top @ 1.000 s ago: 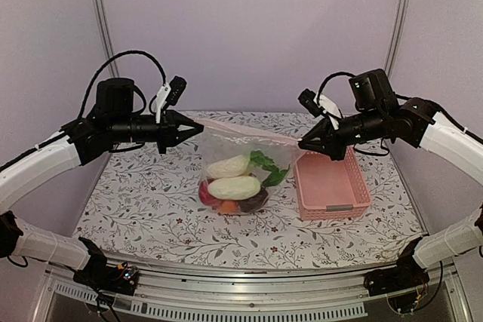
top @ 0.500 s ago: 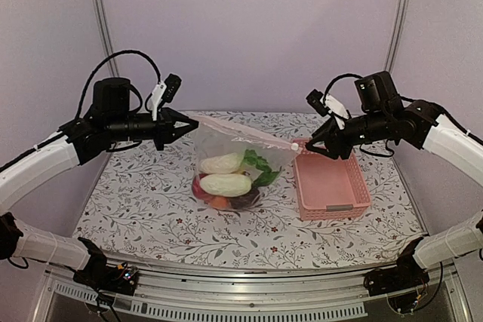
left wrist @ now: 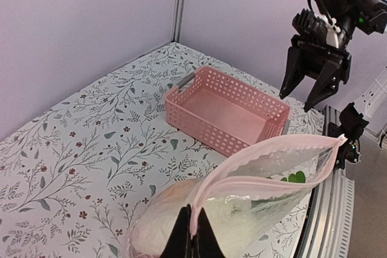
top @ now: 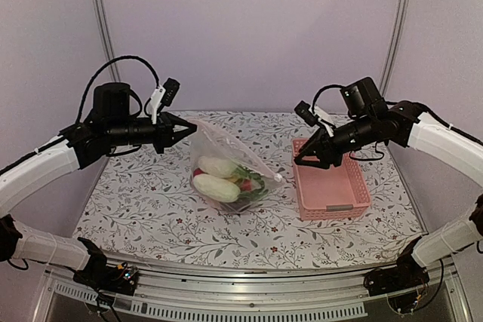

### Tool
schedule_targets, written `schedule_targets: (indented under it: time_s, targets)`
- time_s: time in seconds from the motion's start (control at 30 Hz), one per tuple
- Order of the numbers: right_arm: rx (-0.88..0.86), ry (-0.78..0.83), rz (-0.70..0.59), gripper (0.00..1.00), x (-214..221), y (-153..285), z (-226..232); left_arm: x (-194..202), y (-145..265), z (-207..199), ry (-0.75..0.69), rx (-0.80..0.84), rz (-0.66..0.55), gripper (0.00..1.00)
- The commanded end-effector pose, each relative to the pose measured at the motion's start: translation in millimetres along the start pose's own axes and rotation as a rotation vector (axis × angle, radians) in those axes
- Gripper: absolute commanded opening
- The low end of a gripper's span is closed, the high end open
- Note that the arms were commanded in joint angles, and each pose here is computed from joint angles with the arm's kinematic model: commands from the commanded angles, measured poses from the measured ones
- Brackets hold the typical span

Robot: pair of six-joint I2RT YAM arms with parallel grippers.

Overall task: Place the food in the zip-top bag and seal the zipper
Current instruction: Hold the zipper food storage bag at the center of the board.

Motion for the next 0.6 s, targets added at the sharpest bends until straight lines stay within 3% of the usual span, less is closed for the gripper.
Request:
schedule_targets:
  time_s: [0.0, 0.23, 0.4, 0.57]
  targets:
    - [-0.111, -0.020, -0.002, 0.43, 2.0, -3.1, 26.5, -3.0, 4.5, 3.6, 0.033, -0.039, -0.028, 0.00]
    - [-0.147, 0.039, -0.017, 0.50, 2.8, -5.6, 64.5, -4.3, 5.9, 4.2, 0.053, -0.061, -0.017, 0.00]
    - [-0.164, 0.085, 0.048, 0.50, -1.0, -30.9, 75.7, -4.3, 5.6, 4.9, 0.058, -0.069, -0.006, 0.00]
    - [-0.112, 0.084, 0.025, 0.41, -9.3, -37.2, 70.5, -3.9, 4.2, 5.5, 0.060, -0.070, -0.001, 0.00]
Point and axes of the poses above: each gripper's point midway between its finger pads, its own y axis back along the fingers, its own z axis along the line the jaws close on, x = y × z, the point moved 10 cm from there along y, back along the fingers, and after that the axes turned 7 degrees about y, right-handed, at the moved point
